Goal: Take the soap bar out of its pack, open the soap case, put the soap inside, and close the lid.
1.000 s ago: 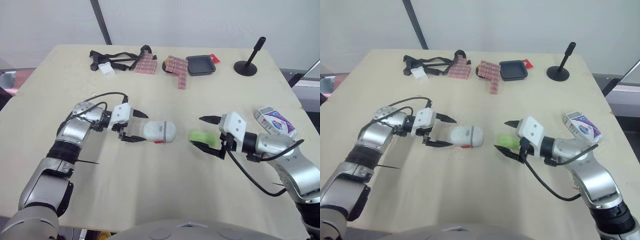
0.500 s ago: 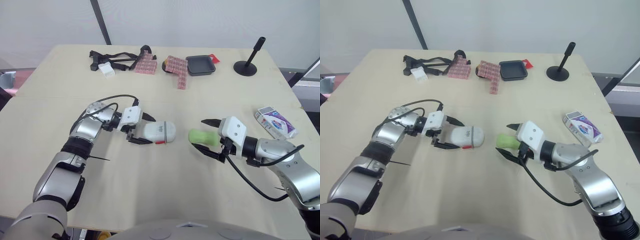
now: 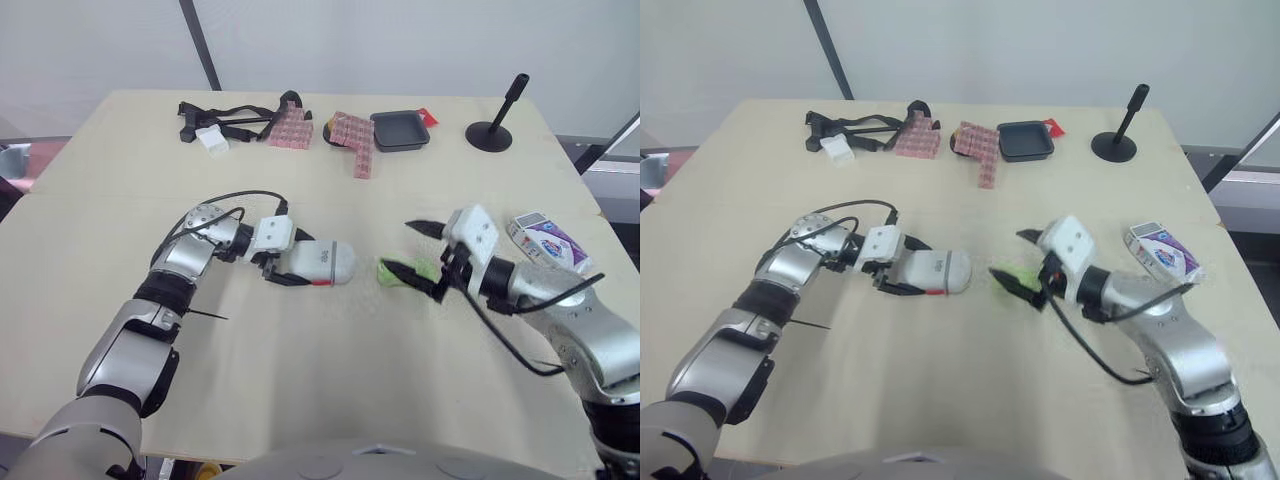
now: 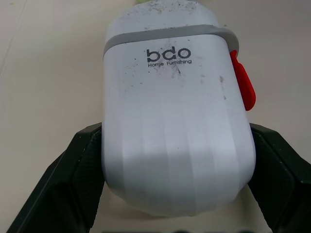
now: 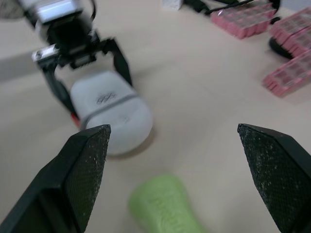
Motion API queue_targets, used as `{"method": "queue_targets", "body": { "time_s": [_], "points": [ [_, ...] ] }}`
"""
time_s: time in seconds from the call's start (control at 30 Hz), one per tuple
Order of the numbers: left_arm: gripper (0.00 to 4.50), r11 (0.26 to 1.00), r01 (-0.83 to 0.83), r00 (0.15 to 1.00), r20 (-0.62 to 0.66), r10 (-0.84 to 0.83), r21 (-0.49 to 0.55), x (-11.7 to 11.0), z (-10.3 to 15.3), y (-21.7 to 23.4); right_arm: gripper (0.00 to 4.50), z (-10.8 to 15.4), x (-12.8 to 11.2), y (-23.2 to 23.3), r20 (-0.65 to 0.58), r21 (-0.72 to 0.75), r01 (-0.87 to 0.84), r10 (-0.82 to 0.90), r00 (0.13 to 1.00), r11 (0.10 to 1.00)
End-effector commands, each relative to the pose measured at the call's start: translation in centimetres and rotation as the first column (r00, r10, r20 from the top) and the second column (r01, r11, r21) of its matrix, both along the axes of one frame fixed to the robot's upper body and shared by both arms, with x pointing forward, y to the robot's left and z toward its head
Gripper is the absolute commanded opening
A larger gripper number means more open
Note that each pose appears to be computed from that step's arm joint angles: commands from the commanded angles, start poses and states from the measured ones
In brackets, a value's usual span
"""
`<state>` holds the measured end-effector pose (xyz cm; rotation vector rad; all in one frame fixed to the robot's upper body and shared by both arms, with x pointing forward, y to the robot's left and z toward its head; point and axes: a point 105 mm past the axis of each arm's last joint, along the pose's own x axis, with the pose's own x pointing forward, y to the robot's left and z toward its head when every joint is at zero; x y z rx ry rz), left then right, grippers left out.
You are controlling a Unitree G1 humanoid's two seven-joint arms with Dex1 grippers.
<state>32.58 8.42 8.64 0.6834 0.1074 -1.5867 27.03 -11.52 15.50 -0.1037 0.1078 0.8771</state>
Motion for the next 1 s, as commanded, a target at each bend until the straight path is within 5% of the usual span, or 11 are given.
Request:
{"method": "queue_targets", "body": {
  "time_s": [0.03, 0.13, 0.3, 1.0],
  "points": [
    [3.52, 0.996, -0.015, 0.999, 0.051, 0.02, -0.086, -0.2, 2.8, 0.8, 4.5, 0.4, -0.3, 0.5, -0.173, 0.126, -0.004, 0.026, 0.985, 0.992],
    [3.52, 0.993, -0.038, 0.997, 0.066, 0.046, -0.113, -1.0, 3.8, 2.0, 4.5, -0.7, -0.7, 1.2, -0.426, 0.252, -0.005, 0.116, 0.897, 0.968],
    [3.52, 0.985, -0.088, 0.994, 0.053, 0.096, -0.149, -2.5, 4.5, 3.5, 4.5, -1.9, -0.3, 2.1, -0.625, 0.395, 0.064, 0.217, 0.75, 0.917],
    [3.52, 0.975, -0.12, 0.987, 0.08, 0.137, -0.189, -5.0, 4.3, 2.8, 4.5, -1.6, -1.3, 8.2, -0.7, 0.48, -0.09, 0.443, 0.56, 0.873]
  ]
}}
